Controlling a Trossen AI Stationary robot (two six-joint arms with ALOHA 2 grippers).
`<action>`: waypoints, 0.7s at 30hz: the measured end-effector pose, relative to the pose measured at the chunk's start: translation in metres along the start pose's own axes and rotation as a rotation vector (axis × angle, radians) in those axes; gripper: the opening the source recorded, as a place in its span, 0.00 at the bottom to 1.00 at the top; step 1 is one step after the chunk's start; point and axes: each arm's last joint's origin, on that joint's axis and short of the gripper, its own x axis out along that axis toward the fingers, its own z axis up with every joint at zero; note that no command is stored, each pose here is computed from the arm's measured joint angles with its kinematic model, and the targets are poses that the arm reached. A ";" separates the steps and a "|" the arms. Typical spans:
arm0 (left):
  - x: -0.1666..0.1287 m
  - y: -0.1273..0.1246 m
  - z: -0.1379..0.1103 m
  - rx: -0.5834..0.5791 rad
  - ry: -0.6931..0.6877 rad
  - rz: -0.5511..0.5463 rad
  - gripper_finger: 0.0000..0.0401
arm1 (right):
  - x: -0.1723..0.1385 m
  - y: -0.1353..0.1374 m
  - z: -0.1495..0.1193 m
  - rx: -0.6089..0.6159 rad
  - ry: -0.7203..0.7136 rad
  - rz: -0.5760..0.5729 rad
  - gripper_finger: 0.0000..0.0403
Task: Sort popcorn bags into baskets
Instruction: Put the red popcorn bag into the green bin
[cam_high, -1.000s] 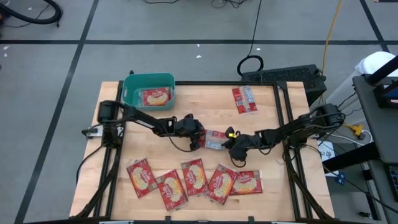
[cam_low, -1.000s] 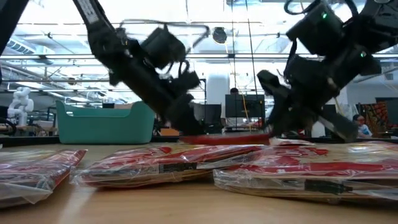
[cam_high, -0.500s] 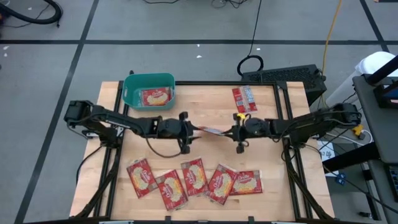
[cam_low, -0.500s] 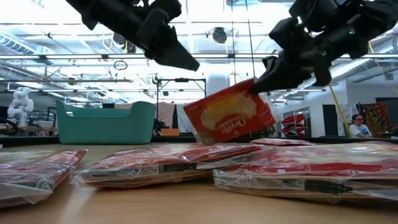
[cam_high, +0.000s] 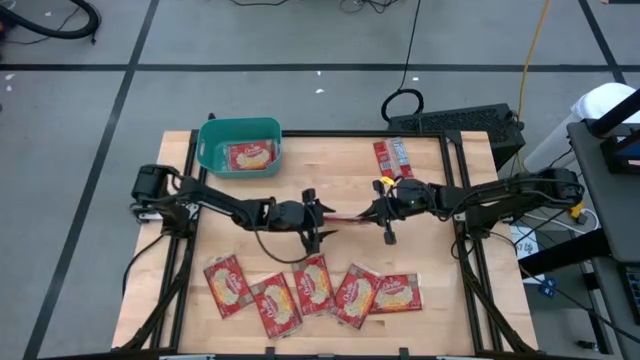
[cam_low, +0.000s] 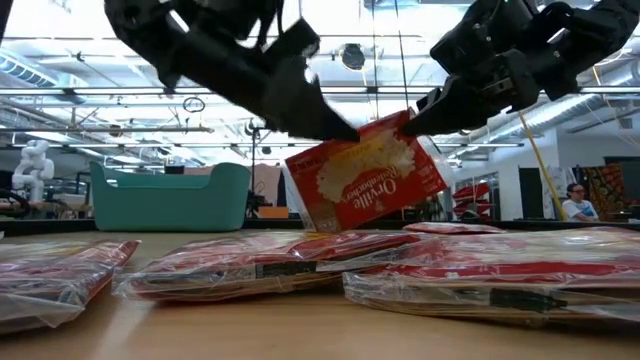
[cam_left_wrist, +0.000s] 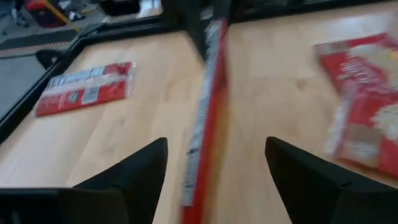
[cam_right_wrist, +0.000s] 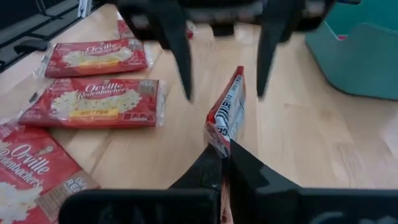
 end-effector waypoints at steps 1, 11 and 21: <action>0.002 0.001 -0.003 0.002 0.010 0.004 0.63 | 0.000 0.000 0.001 -0.001 -0.005 -0.001 0.00; -0.002 0.015 0.002 0.006 0.007 0.033 0.05 | 0.000 -0.003 0.004 0.000 -0.031 -0.084 0.01; -0.040 0.031 0.027 -0.004 0.021 0.063 0.03 | -0.008 -0.010 0.020 0.009 -0.164 -0.279 0.16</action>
